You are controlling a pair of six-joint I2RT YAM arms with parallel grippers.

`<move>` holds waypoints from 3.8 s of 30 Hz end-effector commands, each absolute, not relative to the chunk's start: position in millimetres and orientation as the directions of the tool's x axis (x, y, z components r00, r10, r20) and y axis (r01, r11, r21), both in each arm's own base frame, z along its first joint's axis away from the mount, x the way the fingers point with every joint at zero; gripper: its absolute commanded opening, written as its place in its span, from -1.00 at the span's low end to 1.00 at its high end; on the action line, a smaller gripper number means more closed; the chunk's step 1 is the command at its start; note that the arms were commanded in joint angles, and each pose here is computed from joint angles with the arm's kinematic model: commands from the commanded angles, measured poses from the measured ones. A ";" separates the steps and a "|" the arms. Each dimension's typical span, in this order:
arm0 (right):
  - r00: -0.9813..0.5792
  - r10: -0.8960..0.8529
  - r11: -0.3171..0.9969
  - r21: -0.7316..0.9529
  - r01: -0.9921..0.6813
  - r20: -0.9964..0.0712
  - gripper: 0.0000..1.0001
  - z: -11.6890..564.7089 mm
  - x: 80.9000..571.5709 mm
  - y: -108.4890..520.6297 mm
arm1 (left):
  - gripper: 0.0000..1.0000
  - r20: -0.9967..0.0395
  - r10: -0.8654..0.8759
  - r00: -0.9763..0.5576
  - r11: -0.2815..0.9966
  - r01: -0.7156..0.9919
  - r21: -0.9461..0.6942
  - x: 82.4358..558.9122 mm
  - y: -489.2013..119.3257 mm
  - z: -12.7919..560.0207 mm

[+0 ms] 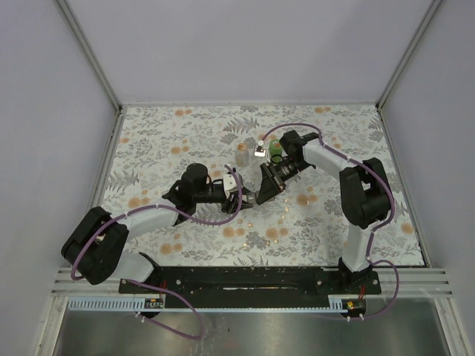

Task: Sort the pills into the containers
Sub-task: Close the pill container, then place the pill container at the center of the board.

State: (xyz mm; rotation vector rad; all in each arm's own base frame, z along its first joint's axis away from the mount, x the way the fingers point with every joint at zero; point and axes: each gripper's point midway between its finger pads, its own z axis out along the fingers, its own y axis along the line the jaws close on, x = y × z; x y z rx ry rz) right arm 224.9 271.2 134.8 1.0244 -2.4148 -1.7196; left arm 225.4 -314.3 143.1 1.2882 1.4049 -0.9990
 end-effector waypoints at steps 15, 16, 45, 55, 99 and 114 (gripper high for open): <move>-0.765 -0.469 0.274 0.751 -0.602 -0.442 -0.76 133.0 250.4 267.4 | -1.00 -0.953 0.296 0.063 0.014 0.997 0.070 221.4 -319.8 164.0; -0.765 -0.470 0.272 0.752 -0.600 -0.441 -0.75 133.3 249.9 267.9 | -1.00 -0.953 0.295 0.066 0.012 0.997 0.072 221.3 -319.9 165.0; -0.737 -0.541 0.124 0.829 -0.546 -0.405 0.39 145.1 217.1 276.7 | -1.00 -0.939 0.299 0.168 -0.226 0.969 0.101 192.2 -317.6 164.8; -0.714 -0.577 0.087 0.839 -0.537 -0.397 0.35 147.0 205.1 279.5 | -1.00 -0.916 0.337 0.216 -0.209 0.966 0.151 203.7 -316.2 161.9; -0.680 -0.616 0.075 0.829 -0.554 -0.398 -0.51 141.2 196.0 282.6 | -1.00 -0.932 0.325 0.158 -0.158 0.981 0.111 206.1 -317.8 161.3; -0.660 -0.603 0.170 0.736 -0.655 -0.448 -0.85 131.4 210.1 278.6 | -1.00 -0.920 0.381 0.090 -0.150 0.988 0.034 207.9 -317.4 156.8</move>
